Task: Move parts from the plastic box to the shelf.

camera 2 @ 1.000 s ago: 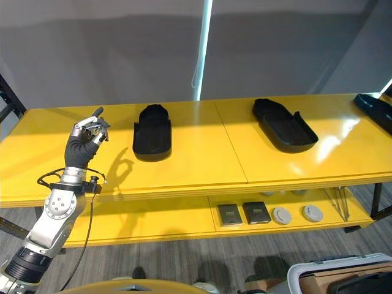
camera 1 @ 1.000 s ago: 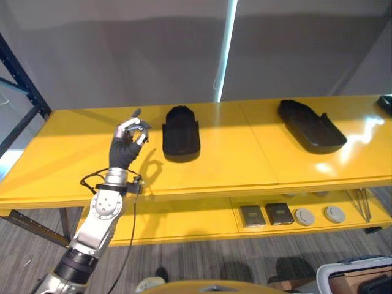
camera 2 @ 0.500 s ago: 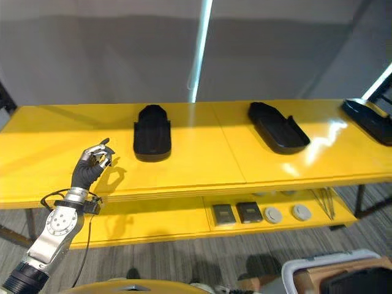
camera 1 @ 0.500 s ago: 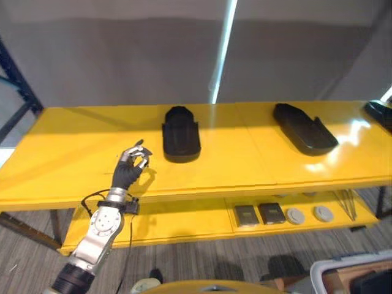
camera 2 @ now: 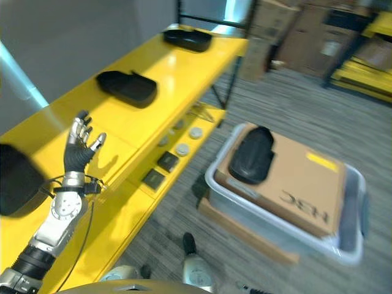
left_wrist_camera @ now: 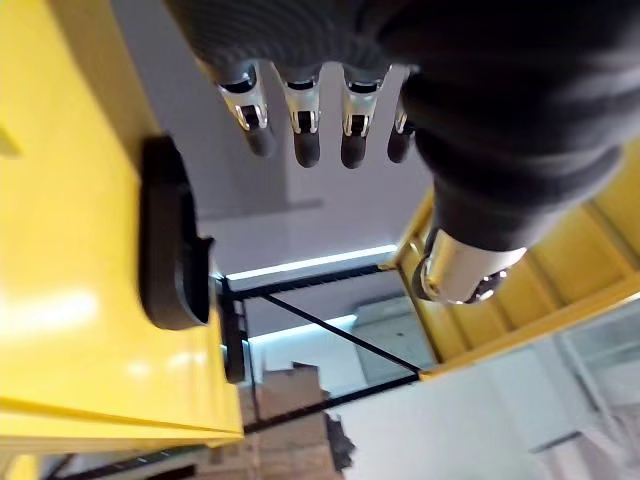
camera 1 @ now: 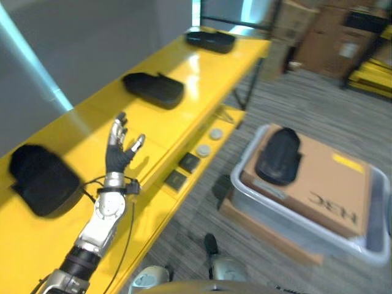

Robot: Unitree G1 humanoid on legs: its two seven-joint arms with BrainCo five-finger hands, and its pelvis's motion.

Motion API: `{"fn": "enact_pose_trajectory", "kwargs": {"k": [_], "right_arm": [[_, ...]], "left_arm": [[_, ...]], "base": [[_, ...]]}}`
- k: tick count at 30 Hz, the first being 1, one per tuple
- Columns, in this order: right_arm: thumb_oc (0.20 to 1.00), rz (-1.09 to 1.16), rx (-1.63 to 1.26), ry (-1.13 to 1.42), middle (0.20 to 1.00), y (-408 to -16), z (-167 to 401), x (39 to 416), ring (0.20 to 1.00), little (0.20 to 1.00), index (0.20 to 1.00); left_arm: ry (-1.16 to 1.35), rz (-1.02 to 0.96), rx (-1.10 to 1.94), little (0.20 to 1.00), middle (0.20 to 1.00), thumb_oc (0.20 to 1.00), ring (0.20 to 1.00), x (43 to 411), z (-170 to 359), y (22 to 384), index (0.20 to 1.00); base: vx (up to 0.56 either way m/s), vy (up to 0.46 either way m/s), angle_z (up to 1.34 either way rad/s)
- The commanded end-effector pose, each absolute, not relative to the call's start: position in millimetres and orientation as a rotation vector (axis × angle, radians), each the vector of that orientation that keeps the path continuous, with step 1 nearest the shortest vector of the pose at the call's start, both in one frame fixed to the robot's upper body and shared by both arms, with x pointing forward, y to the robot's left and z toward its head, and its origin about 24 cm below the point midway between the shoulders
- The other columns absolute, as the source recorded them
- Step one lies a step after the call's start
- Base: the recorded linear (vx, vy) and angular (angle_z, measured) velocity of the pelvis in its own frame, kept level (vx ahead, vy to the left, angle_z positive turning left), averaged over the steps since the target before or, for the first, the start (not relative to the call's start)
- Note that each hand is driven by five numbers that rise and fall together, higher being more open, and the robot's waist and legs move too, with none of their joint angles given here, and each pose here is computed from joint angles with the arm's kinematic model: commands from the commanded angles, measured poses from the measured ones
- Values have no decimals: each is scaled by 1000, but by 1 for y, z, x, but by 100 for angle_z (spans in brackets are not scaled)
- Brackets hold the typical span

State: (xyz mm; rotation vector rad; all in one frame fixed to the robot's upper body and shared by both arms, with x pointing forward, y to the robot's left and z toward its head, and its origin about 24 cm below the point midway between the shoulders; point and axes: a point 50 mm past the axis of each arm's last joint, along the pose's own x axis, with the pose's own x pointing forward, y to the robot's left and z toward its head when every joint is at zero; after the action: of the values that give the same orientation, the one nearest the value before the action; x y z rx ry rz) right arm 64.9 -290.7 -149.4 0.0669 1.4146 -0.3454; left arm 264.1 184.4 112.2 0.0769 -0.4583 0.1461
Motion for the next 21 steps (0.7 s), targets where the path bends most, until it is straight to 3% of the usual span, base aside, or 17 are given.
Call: {"fn": "enact_pose_trajectory", "kwargs": {"k": [1, 4, 7, 10, 13, 21], "right_arm": [[1000, -271, 172, 1387, 1000, -264, -158, 70, 1000, 1000, 1000], [1000, -193, 109, 1371, 1000, -255, -159, 73, 1000, 1000, 1000], [1000, -89, 3, 1428, 1000, -244, -164, 65, 1000, 1000, 1000], [1000, -110, 30, 1454, 1000, -242, -165, 60, 1000, 1000, 1000], [1000, -145, 61, 1455, 1000, -238, -166, 62, 1000, 1000, 1000], [1000, -113, 24, 1417, 1000, -238, -164, 68, 1000, 1000, 1000]], "left_arm": [[-577, 85, 59, 1000, 1000, 1000, 1000, 259, 140, 183, 1000], [-570, 64, 96, 1000, 1000, 1000, 1000, 258, 136, 181, 1000], [-543, 19, 112, 1000, 1000, 1000, 1000, 258, 131, 183, 1000], [-494, -155, 133, 1000, 1000, 1000, 1000, 262, 125, 167, 1000], [-419, -274, 143, 1000, 1000, 1000, 1000, 261, 111, 149, 1000], [-260, -307, 128, 1000, 1000, 1000, 1000, 271, 90, 144, 1000]], "base": [[-169, 242, -71], [-167, 149, 47], [-302, 65, -85], [-161, -36, -46], [-79, -129, -18], [22, -280, -82]]}}
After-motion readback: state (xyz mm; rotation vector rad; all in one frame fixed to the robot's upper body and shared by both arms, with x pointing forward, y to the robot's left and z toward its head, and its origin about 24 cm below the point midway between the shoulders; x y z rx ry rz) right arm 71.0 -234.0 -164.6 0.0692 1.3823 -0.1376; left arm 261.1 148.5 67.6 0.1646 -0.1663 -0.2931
